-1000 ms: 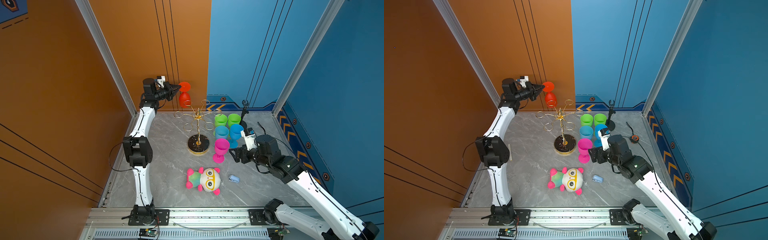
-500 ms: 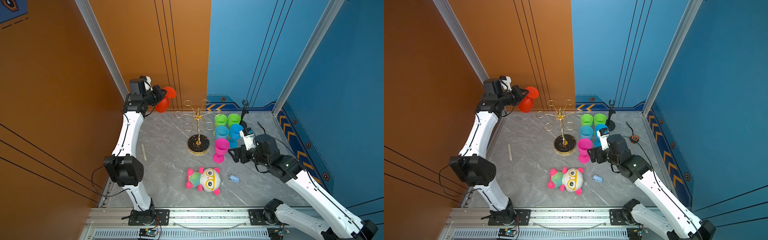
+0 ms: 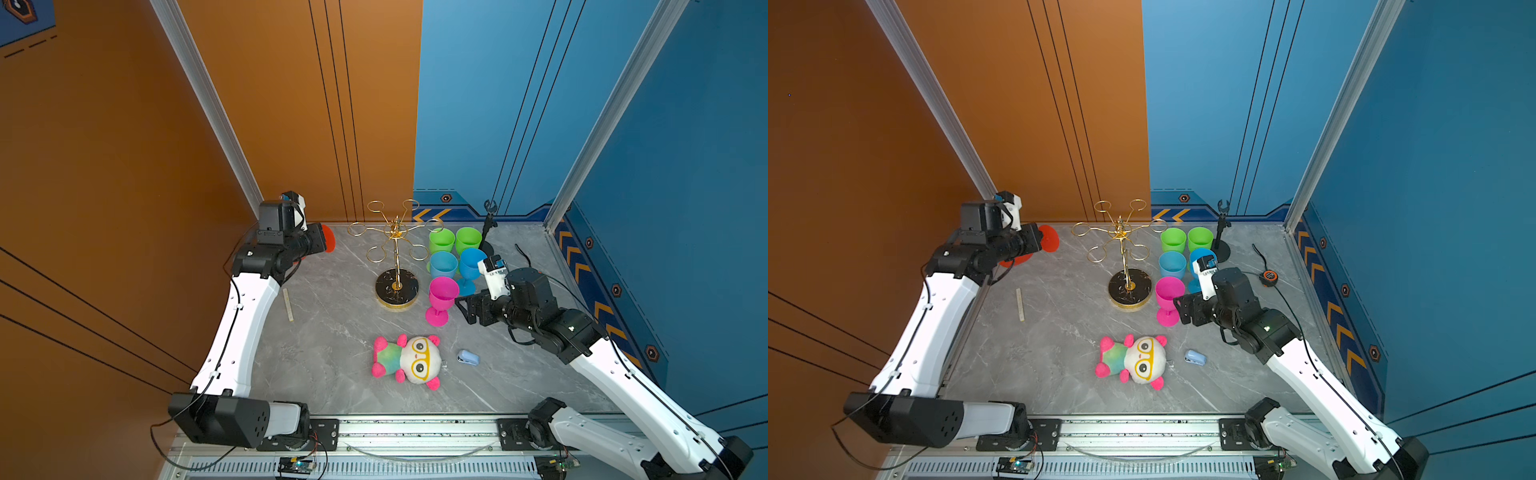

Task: Take the wine glass off the wine glass rack
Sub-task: 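Carry the red glass toward the robot with the left gripper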

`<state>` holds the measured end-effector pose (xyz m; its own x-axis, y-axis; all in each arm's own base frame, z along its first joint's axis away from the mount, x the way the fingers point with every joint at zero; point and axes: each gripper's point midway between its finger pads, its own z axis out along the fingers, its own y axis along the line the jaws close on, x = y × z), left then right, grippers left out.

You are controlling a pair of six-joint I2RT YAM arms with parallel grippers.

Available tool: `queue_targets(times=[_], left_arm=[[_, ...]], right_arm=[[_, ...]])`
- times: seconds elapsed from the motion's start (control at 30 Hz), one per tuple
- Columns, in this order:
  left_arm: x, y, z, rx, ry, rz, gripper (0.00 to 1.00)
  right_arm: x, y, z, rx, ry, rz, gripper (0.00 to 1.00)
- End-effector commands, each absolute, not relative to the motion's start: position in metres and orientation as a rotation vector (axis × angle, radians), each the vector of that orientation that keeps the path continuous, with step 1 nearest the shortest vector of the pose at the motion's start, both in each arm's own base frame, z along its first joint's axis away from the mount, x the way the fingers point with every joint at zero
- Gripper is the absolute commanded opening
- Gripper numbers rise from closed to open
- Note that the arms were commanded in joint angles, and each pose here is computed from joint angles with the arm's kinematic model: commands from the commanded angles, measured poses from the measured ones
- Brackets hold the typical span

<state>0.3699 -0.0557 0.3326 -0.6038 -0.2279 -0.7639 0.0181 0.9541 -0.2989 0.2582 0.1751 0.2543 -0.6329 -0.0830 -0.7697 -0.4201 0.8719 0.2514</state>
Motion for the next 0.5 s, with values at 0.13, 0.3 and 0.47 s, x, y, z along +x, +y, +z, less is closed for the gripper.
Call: queue_targets(times=[0.13,0.3,0.47], left_arm=[[0.283,-0.098,0.293,0.097,2.330,-0.480,0.00],[0.232,-0.129,0.277,0.212,2.360,-0.679,0.00],[0.185,-0.159,0.282,0.368,2.318,-0.918,0.00]], right_arm=[[0.267,0.177,0.262,-0.318,2.226,0.535,0.89],[0.271,0.176,0.262,-0.299,2.252,0.518,0.89],[0.274,0.175,0.262,-0.278,2.284,0.515,0.89]])
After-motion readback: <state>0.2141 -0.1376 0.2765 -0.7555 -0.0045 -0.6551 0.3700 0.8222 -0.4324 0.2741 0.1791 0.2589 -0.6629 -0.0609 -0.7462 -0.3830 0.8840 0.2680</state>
